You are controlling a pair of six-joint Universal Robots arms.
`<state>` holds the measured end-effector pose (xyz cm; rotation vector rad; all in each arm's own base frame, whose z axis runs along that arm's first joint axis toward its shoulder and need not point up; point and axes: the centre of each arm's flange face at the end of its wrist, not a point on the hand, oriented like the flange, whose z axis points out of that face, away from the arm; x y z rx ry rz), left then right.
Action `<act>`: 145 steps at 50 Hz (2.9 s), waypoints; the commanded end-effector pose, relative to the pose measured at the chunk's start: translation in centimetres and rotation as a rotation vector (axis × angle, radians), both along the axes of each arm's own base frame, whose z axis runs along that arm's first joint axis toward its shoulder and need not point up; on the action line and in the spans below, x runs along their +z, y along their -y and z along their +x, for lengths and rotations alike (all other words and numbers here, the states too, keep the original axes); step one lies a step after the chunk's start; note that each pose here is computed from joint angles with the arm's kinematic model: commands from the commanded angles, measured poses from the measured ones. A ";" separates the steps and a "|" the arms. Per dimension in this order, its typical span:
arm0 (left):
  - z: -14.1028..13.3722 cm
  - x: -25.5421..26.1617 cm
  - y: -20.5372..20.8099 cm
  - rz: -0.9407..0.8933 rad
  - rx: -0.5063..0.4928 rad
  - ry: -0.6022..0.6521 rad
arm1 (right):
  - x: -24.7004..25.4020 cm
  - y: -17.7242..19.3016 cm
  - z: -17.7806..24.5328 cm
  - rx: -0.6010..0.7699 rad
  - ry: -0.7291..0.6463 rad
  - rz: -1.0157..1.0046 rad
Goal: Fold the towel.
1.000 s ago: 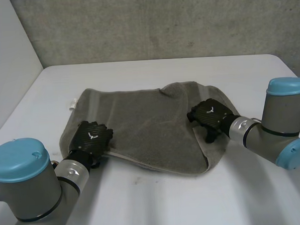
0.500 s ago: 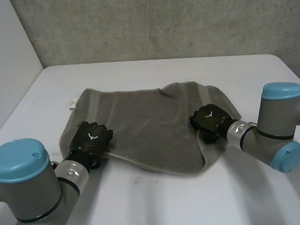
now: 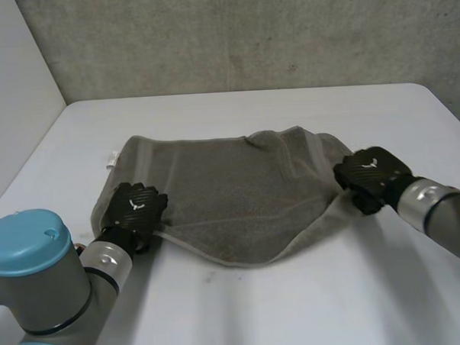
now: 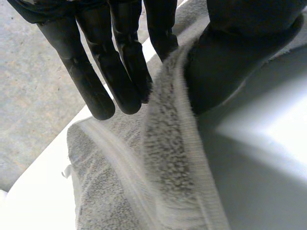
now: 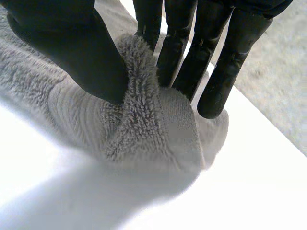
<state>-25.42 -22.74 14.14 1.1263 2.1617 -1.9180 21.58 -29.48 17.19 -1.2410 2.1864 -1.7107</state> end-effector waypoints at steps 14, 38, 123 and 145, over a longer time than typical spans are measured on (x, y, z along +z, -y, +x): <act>2.5 -1.9 4.7 0.021 0.119 0.004 | 0.6 0.6 -6.0 -0.224 0.365 0.098; 3.3 5.1 1.5 -0.029 0.108 0.013 | 3.2 0.7 -7.4 -0.255 0.299 -0.027; 3.0 -0.5 6.4 -0.020 -0.026 0.105 | -1.6 -2.4 -3.1 -0.069 -0.187 -0.013; 5.0 -2.4 5.0 0.024 0.012 0.241 | -1.8 -1.1 -6.8 -0.203 -0.143 -0.011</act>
